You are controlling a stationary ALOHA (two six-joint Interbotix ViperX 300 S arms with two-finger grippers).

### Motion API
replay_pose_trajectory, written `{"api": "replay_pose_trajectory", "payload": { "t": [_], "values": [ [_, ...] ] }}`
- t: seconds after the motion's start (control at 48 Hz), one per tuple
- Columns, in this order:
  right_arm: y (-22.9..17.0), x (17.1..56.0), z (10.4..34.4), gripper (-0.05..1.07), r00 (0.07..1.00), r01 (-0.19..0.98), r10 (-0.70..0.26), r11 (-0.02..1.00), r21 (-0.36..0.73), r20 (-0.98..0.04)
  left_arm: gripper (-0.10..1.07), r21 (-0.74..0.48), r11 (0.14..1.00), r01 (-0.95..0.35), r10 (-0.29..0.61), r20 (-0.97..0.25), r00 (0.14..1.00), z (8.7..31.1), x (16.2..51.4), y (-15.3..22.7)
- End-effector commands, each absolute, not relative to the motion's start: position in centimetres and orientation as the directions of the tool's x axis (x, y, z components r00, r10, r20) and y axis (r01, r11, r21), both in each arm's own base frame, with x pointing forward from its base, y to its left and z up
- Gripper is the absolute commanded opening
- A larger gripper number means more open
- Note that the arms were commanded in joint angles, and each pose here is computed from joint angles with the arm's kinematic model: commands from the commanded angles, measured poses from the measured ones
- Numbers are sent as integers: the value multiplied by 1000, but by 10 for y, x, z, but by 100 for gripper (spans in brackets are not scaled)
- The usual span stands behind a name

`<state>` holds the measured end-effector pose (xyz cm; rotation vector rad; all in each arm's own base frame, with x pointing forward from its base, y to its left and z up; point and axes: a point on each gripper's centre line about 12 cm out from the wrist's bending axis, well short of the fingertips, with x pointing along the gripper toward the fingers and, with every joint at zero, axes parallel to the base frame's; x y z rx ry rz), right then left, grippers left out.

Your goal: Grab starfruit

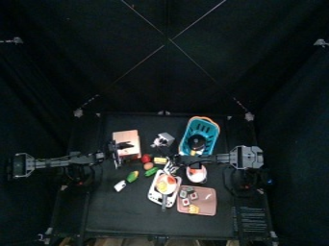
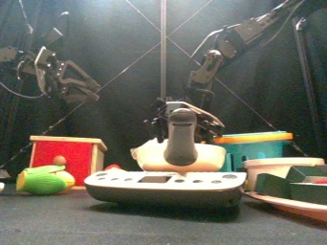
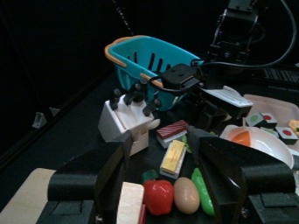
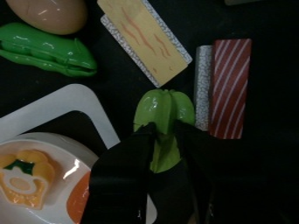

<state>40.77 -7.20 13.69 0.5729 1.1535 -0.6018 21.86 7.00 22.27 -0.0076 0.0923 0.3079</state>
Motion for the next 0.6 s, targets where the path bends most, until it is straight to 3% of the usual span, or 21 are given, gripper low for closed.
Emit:
{"api": "replay_pose_trajectory", "payload": {
  "t": [0.0,0.583],
  "values": [
    [-74,413,160,65,325,694,-151,709,126,-934,88,5,953,-304,303,-78,950,227,220,71],
    [-69,417,193,65,346,672,-179,732,110,-921,88,4,953,-304,303,-77,950,227,220,71]
  ]
}}
